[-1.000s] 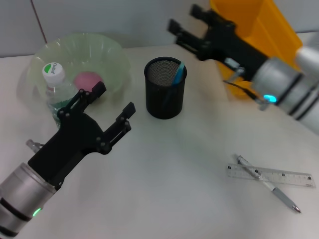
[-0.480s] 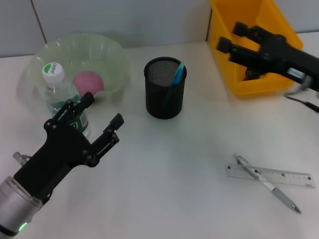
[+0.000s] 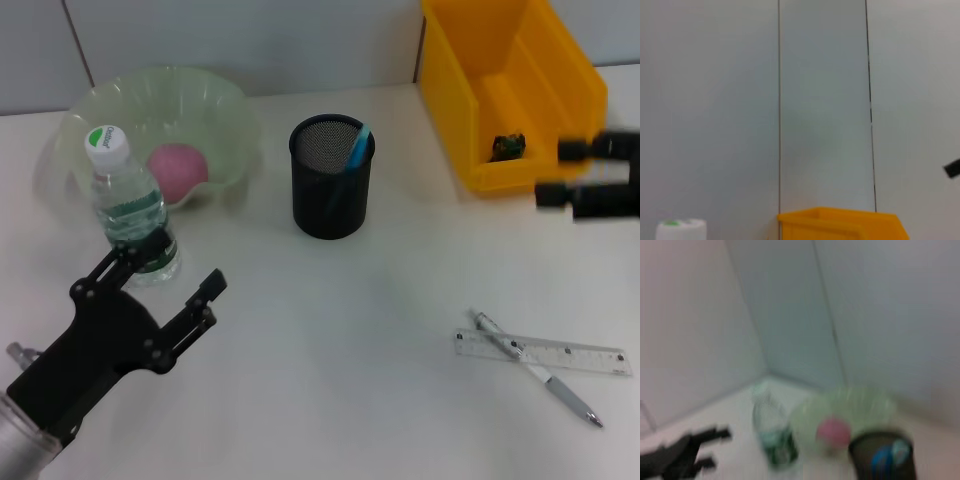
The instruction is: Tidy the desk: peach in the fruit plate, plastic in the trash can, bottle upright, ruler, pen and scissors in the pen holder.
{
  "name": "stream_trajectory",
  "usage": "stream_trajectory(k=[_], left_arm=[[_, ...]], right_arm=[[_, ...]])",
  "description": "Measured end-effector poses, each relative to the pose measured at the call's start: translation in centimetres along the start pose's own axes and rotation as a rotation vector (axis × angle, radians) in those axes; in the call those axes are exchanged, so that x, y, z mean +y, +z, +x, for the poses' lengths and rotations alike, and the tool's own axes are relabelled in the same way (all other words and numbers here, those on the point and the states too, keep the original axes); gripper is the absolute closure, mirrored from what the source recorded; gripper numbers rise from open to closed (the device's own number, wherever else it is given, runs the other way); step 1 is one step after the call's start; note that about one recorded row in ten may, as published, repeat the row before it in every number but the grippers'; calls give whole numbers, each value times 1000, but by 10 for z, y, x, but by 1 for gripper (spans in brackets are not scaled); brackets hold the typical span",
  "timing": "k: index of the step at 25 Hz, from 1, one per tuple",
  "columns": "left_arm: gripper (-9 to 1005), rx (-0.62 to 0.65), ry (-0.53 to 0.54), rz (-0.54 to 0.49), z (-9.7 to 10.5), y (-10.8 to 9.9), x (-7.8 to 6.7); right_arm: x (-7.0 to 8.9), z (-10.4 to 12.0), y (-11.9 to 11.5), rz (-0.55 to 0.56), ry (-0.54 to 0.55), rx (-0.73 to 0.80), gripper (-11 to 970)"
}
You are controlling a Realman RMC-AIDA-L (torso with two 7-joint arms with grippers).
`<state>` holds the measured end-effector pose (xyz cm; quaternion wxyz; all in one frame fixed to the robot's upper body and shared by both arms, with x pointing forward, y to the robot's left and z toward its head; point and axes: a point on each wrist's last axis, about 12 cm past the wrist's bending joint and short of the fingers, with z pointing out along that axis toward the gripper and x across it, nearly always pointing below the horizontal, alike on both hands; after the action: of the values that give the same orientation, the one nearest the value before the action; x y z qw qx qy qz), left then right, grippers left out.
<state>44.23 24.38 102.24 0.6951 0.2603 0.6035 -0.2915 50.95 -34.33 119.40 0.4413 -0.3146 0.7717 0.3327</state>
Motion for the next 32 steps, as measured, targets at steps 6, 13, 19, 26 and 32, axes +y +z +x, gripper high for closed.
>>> stream_trajectory(k=[6,13,19,26,32], left_arm=[[259,28,-12,-5,3,-7,3],[259,40,-30,-14,5,-8,5],[259,38,-43,-11,4,-6,7],[259,53,-46,-1,6,-1,7],[259,54,-47,0,7,0,7]], right_arm=[[0,-36,7,-55,146,337,140],[1,-50,25,-57,33,527,141],[15,-40,66,-64,-116,788,141],[29,-31,96,9,-331,925,141],[33,-26,102,22,-370,928,142]])
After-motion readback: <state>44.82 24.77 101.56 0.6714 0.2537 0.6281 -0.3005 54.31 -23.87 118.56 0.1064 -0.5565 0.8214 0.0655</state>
